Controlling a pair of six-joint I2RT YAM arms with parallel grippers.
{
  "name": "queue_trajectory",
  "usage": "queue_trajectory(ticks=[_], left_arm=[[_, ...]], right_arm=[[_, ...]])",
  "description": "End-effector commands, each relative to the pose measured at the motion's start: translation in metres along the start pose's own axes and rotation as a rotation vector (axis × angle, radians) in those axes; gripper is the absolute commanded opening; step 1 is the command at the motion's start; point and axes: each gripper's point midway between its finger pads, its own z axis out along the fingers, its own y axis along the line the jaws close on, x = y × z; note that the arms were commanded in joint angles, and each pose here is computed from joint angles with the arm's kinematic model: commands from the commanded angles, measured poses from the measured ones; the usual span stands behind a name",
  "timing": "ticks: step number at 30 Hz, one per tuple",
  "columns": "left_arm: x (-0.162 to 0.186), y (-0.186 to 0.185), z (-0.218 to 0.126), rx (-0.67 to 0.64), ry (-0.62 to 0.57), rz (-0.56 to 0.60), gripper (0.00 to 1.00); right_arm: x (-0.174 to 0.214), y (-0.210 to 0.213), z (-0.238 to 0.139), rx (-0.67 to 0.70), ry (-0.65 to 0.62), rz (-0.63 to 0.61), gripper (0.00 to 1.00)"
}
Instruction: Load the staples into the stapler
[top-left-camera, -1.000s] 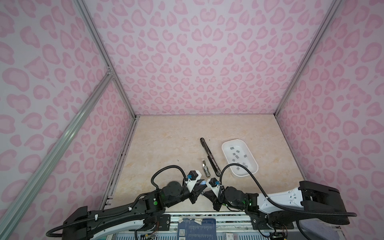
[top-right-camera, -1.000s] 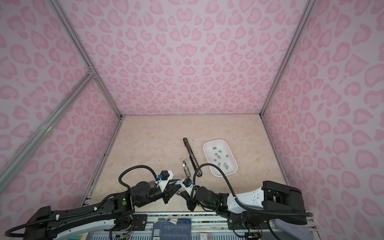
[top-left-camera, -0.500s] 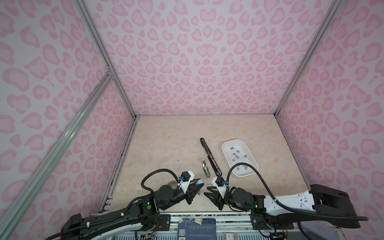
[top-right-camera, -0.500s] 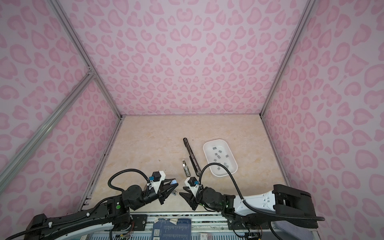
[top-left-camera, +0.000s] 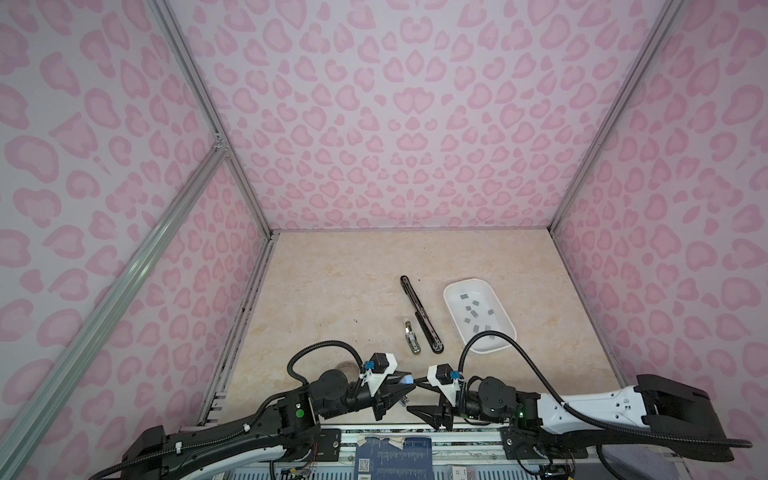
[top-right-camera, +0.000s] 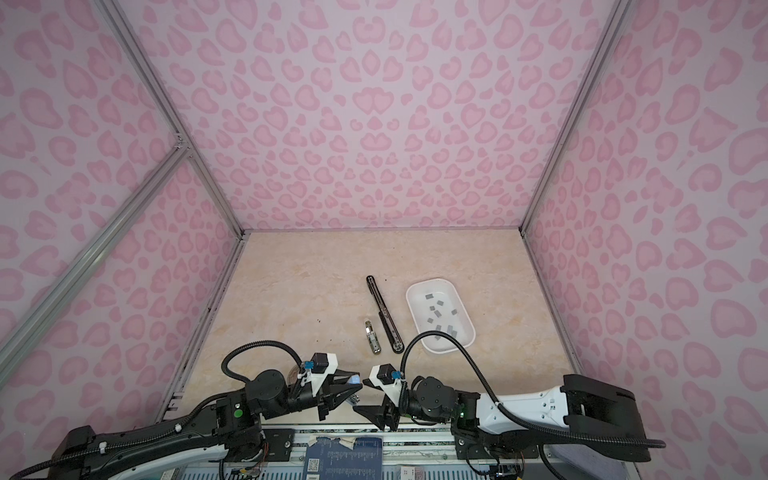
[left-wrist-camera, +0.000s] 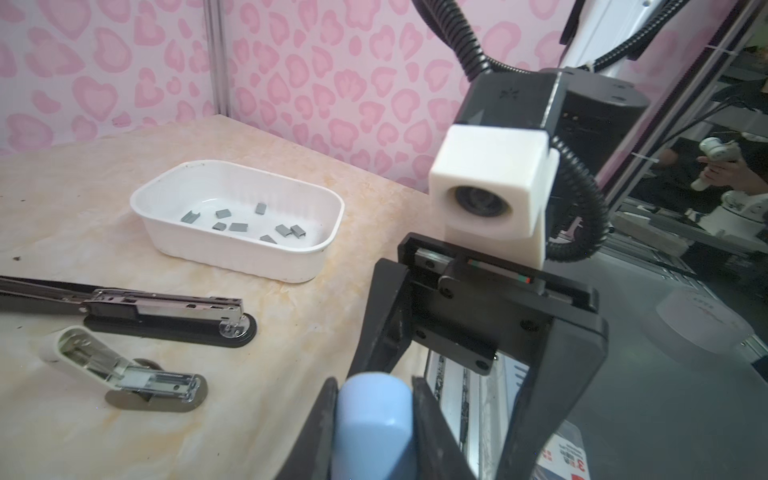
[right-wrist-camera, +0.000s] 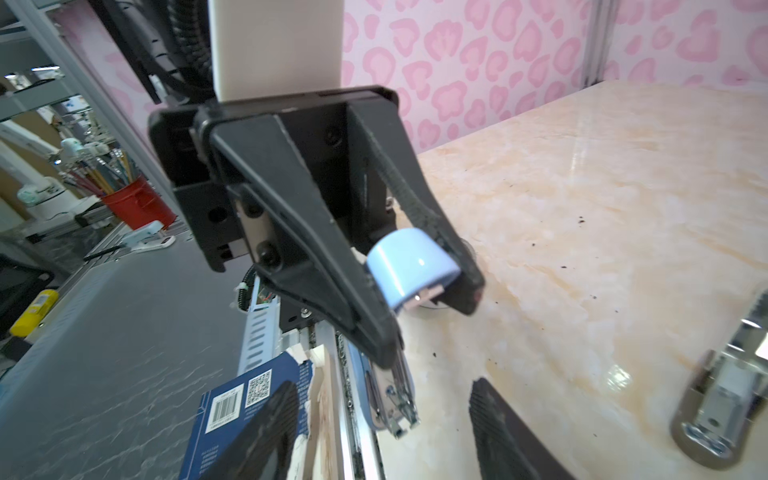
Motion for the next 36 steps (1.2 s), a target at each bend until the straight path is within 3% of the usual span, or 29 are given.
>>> queue_trajectory(ticks=[1,12,24,31,32,34,36], left_arm=[[-0.012,-0.016,-0.001,0.09,-0.054,0.034,0.04],[-0.013,-0.027,-0.007,0.147,-0.069,0.046,0.04],[-0.013,-0.028,-0.009,0.153,-0.078,0.048,0.04],[-0.014,-0.027,-0.01,0.15,-0.08,0.043,0.04],[-0.015,-0.027,-0.011,0.147,-0.084,0.044,0.07],[-0.016,-0.022,-0.012,0.118,-0.087,0.038,0.29],[-0.017,-0.013,-0.013,0.059,-0.091,0.026,0.58]], right_arm=[[-0.012,0.023,0.004,-0.112,-0.044,-0.044,0.68],[-0.015,0.029,0.026,-0.142,-0.037,-0.036,0.62],[-0.01,0.028,0.034,-0.14,-0.017,-0.021,0.29],[-0.008,0.021,0.035,-0.1,-0.004,-0.011,0.2],[-0.008,0.018,0.035,-0.085,-0.001,-0.009,0.19],[-0.007,0.012,0.034,-0.048,0.006,-0.004,0.18],[-0.005,-0.003,0.034,0.048,0.031,0.016,0.17]])
